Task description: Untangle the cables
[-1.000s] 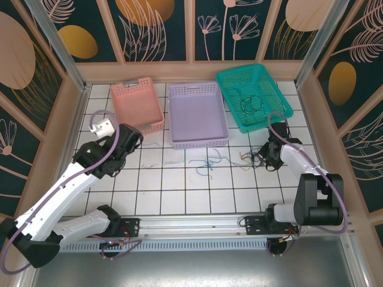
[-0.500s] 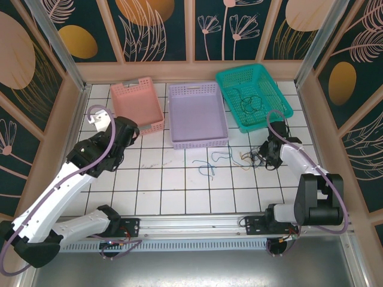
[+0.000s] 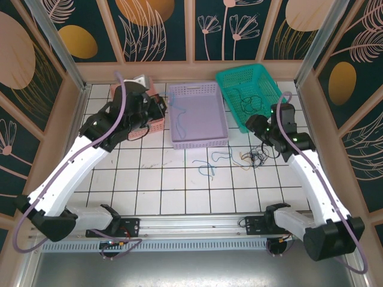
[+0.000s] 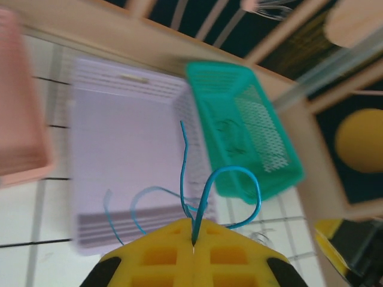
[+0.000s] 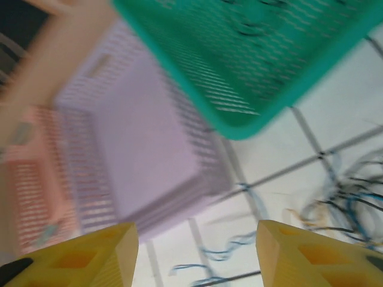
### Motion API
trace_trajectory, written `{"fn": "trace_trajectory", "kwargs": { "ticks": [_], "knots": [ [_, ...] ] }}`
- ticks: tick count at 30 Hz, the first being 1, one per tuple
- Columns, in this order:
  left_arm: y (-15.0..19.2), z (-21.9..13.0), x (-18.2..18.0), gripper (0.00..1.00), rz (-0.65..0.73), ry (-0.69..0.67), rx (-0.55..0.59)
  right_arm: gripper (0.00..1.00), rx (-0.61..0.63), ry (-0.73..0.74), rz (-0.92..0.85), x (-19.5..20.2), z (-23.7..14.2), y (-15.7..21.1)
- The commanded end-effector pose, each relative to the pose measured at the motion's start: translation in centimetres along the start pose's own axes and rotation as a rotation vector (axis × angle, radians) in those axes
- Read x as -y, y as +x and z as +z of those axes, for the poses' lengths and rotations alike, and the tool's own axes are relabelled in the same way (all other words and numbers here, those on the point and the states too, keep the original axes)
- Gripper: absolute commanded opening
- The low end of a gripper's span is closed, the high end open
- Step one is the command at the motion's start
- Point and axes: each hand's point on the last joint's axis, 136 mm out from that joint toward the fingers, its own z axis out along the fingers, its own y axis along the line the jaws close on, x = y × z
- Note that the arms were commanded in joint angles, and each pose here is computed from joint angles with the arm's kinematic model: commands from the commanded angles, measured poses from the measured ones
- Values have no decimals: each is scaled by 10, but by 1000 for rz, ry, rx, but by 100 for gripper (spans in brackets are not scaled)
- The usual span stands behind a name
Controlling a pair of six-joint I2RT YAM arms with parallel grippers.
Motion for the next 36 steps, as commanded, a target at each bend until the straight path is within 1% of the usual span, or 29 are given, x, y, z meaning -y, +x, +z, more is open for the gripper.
{"fn": "trace_trajectory", "kwargs": {
  "ticks": [1,3,5,8,11,13,14,16,20,24,26,28,31,35,36],
  "knots": [
    [-5,5,51,0,34,217,-55,59,-42,-193,113,-44,-17,-1],
    [-10,9,58,0,29,238,-51,60,-117,-277,221,-61,-16,9],
    [-14,14,65,0,25,257,-41,60,-198,-330,387,-70,-10,21],
    [-16,20,74,0,21,301,-37,61,-265,-412,623,-85,-3,32],
    [-16,24,83,0,13,350,-39,63,-303,-424,825,-94,6,39],
    [-15,27,84,0,3,366,-37,65,-363,-393,970,-97,17,51],
    [-14,27,86,0,2,378,-38,65,-398,-396,1027,-101,22,57],
    [-12,29,89,0,-1,403,-44,65,-428,-419,1107,-109,31,65],
    [-7,32,91,0,-9,438,-57,66,-444,-452,1198,-123,46,66],
    [-5,30,89,0,-14,446,-50,66,-462,-487,1243,-136,57,62],
    [-3,31,88,0,-11,442,-50,65,-458,-473,1214,-139,59,60],
    [-4,31,87,0,-8,437,-48,64,-417,-417,1119,-132,60,58],
    [-8,30,84,0,3,414,-30,64,-308,-335,927,-109,55,52],
    [-13,30,82,0,25,384,-12,65,-201,-309,728,-79,43,42],
    [-13,30,82,0,32,383,-13,65,-172,-307,650,-74,37,36]
  ]
}}
